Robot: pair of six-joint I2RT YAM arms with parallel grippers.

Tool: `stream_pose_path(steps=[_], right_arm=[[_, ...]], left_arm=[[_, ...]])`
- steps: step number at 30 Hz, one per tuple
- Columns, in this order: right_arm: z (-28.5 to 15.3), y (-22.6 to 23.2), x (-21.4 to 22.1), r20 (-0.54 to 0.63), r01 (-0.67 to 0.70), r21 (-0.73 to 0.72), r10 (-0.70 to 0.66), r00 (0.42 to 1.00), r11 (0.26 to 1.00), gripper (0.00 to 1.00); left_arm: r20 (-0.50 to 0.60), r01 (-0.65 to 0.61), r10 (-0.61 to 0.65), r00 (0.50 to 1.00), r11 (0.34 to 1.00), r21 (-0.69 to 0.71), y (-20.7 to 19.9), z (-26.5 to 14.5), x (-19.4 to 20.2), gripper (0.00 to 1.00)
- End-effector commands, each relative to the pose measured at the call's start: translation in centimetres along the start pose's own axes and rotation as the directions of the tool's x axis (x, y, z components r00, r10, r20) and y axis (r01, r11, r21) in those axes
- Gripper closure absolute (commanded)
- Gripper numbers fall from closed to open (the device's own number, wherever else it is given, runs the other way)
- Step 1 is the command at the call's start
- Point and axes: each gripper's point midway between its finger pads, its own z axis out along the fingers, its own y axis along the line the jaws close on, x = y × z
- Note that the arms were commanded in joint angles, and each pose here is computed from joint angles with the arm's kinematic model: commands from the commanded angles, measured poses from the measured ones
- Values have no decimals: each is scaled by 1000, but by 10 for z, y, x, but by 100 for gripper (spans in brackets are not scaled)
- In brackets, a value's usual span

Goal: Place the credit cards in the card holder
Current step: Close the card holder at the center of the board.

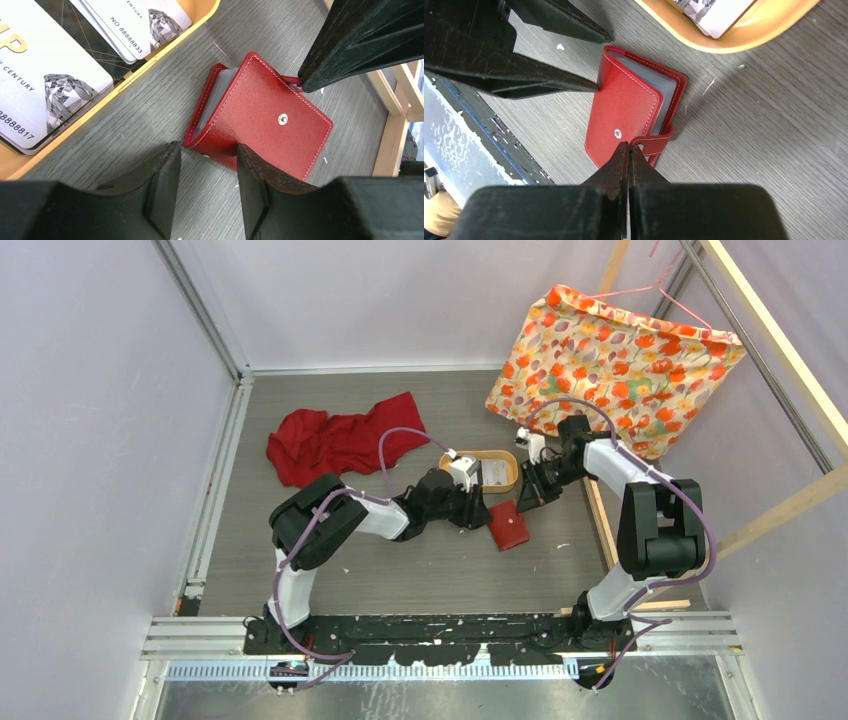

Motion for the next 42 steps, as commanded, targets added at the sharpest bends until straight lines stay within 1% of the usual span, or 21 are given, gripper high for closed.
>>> stream_pose_path(steps=[1, 7, 10, 14, 19, 23, 26, 28, 29, 31, 32, 35, 38, 40, 42], right_arm=[[0, 2, -10, -2, 43, 7, -43, 999, 999, 99], [11, 1, -3, -56, 42, 21, -41, 998, 999, 99], [15, 1, -1, -75, 45, 22, -43, 996, 999, 99], [20, 5, 0, -90, 43, 13, -41, 995, 999, 99], [25, 8, 2, -105, 37, 3, -37, 994, 999, 99], [27, 9, 1, -109, 38, 6, -37, 993, 999, 99], [27, 9, 1, -110, 38, 12, -37, 993, 999, 99], [27, 8, 1, -112, 38, 16, -36, 993, 999, 99], [27, 8, 2, -113, 37, 16, -35, 993, 999, 99], [28, 8, 2, -115, 36, 14, -34, 993, 999, 99], [27, 9, 2, -114, 35, 13, -33, 993, 999, 99], [28, 11, 1, -112, 41, 5, -40, 993, 999, 99], [28, 12, 1, -112, 43, 2, -43, 993, 999, 99], [28, 12, 1, -113, 44, 2, -43, 993, 999, 99], [28, 13, 1, -114, 45, 1, -45, 992, 999, 99]], left_arm=[[46, -51, 54, 998, 997, -55, 0, 1, -14, 52], [121, -82, 85, 989, 996, -28, -5, -3, -24, 50], [120, -75, 75, 990, 997, 0, -8, 2, -22, 50], [110, -64, 65, 992, 998, -13, -3, 5, -16, 51], [114, -60, 63, 991, 998, -32, -2, -3, -13, 55], [128, -50, 54, 990, 998, -40, -7, -11, -12, 56], [158, 0, 13, 987, 997, -83, -4, -22, -15, 54], [197, 29, -6, 980, 993, -112, -2, -36, -22, 52], [213, 40, -12, 977, 991, -128, 0, -42, -24, 50], [230, 66, -33, 973, 988, -137, -1, -54, -25, 42], [234, 79, -47, 971, 988, -129, -3, -58, -26, 40], [215, 138, -121, 969, 988, -68, -15, -59, -22, 39], [168, 246, -240, 956, 969, -17, -23, -49, -12, 41], [122, 308, -300, 946, 950, -52, -21, -41, 0, 43], [115, 300, -288, 951, 948, -107, -23, -37, 6, 44]])
